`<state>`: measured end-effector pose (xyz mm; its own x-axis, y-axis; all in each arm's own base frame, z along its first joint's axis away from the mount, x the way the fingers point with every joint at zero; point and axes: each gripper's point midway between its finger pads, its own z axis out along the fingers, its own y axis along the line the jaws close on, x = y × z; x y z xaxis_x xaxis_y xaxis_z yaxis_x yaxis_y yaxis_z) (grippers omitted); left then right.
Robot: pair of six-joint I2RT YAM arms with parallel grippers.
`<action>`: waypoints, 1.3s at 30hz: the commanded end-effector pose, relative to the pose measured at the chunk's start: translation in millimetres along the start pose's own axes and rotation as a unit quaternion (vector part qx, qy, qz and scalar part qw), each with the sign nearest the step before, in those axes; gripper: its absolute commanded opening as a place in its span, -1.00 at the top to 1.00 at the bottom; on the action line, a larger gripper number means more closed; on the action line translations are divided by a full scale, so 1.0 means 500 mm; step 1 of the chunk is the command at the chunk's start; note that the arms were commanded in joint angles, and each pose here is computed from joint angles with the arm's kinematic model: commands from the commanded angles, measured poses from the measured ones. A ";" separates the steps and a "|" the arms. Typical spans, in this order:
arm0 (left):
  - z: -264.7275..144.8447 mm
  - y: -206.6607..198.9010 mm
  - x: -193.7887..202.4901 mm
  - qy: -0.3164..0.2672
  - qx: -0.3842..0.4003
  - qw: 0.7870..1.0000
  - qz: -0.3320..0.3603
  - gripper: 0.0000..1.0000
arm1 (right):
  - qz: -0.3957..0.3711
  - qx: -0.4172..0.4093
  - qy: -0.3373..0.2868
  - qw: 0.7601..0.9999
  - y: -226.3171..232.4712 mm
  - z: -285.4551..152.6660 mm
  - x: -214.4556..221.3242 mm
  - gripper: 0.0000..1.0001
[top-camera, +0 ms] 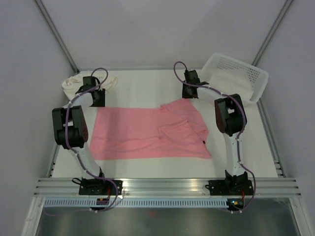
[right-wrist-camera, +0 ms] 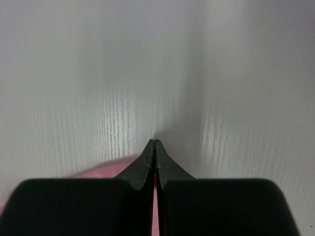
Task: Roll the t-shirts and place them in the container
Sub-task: Fold the tshirt
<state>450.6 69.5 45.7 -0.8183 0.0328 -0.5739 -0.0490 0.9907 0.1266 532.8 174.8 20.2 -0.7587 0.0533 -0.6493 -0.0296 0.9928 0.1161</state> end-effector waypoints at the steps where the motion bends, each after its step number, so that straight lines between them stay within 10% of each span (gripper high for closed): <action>1: -0.044 0.022 -0.063 -0.045 -0.023 0.999 -0.018 -0.14 | -0.004 -0.011 0.007 1.000 0.006 -0.039 -0.003 0.99; 18: 0.055 0.021 0.004 0.030 -0.009 0.999 -0.027 -0.11 | -0.005 -0.044 -0.028 0.999 0.027 -0.125 -0.031 0.99; 29: 0.033 0.001 0.001 0.020 0.024 0.999 -0.014 0.95 | -0.004 -0.050 -0.025 0.998 0.019 -0.160 0.004 0.99; 39: -0.061 -0.015 0.001 -0.015 0.057 0.998 0.011 0.95 | 0.007 -0.054 -0.041 0.998 0.003 -0.231 0.025 0.99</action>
<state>437.1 64.6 33.6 -0.8479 0.0106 -0.5300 -0.0243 0.9980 0.0588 452.1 162.0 68.8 -0.7570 0.0512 -0.6514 -0.0779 0.9827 0.1678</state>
